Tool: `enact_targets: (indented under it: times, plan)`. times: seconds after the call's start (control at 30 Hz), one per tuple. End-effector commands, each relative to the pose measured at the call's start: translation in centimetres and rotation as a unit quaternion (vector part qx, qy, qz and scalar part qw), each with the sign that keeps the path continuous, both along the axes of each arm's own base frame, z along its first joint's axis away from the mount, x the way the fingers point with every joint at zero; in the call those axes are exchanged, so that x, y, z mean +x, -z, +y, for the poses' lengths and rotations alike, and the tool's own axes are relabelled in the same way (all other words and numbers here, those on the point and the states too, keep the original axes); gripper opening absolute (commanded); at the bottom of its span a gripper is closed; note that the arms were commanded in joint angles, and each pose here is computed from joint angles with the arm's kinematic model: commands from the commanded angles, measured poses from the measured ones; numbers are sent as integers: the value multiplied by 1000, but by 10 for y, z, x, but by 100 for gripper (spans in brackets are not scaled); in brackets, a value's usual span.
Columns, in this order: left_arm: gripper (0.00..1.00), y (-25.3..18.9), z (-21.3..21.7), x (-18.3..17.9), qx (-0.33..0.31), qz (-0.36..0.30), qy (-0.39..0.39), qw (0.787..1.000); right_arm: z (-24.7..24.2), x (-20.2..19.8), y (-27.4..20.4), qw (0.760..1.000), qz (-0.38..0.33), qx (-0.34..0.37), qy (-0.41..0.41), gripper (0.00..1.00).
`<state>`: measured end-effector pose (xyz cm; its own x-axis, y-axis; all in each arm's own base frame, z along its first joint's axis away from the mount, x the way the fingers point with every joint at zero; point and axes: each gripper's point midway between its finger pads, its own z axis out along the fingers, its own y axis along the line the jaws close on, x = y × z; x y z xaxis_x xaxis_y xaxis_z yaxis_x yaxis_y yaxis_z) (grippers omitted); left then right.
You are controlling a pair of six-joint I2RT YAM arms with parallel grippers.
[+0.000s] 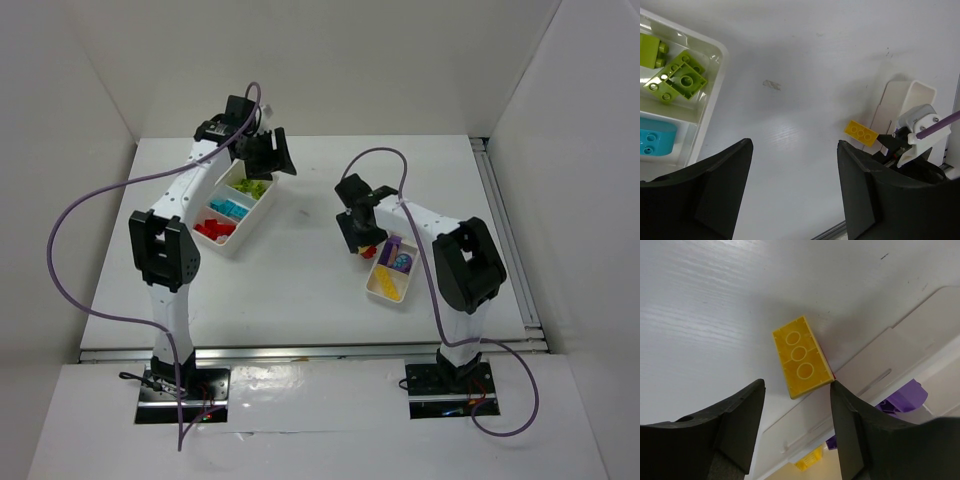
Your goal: Sort the legos into containers by color
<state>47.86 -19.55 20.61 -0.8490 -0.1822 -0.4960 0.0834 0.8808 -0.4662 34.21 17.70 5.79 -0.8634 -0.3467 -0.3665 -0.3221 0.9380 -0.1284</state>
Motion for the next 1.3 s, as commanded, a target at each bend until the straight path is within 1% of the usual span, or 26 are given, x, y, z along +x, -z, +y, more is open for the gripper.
enact_targets:
  times: [0.0, 0.03, 0.27, 0.33, 0.37, 0.4, 0.5, 0.63, 0.7, 0.73, 0.97, 1.13, 1.17, 1.27]
  plan:
    - [79, -11, -3, -6, -6, -9, 11, 1000, 0, -2, 4, 1000, 4, -3, -10, 60]
    - [79, -11, -3, -6, -6, -9, 11, 1000, 0, -2, 4, 1000, 4, -3, -10, 60]
    - [79, -6, -3, -5, -5, -4, 11, 1000, 1, -1, 11, 1000, 5, -3, -10, 49]
    - [79, -6, -4, -6, -8, -4, 13, 1000, -1, 3, 10, 1000, -4, -9, -7, 49]
    - [79, -6, -4, -6, -8, -4, 13, 1000, -3, 3, 13, 1000, -1, -16, -5, 52]
    - [79, -6, -4, -6, -8, -4, 13, 1000, -3, 3, 13, 1000, -1, -16, -5, 64]
    - [79, -6, -4, -6, -8, -4, 13, 1000, -6, 3, 16, 1000, -1, -24, -3, 68]
    - [79, -6, -4, -6, -8, -4, 13, 1000, -5, 8, 15, 1000, -11, -25, -5, 68]
    - [79, -6, -4, -6, -8, -4, 13, 1000, -4, 10, 15, 1000, -16, -24, -9, 62]
    - [79, -6, -4, -6, -8, -4, 13, 1000, -3, 13, 14, 1000, -21, -21, -9, 58]
    - [79, -3, -4, -7, -5, -1, 17, 1000, 3, 19, 15, 999, -34, -7, -10, 57]
    - [79, -3, -4, -7, -5, -1, 17, 1000, 5, 21, 12, 999, -43, -2, -10, 47]
    - [79, -2, -3, -9, -3, 3, 17, 1000, 5, 21, 12, 999, -43, -2, -10, 42]
    - [79, -2, -3, -9, -3, 3, 17, 1000, 5, 22, 8, 999, -47, 0, -10, 32]
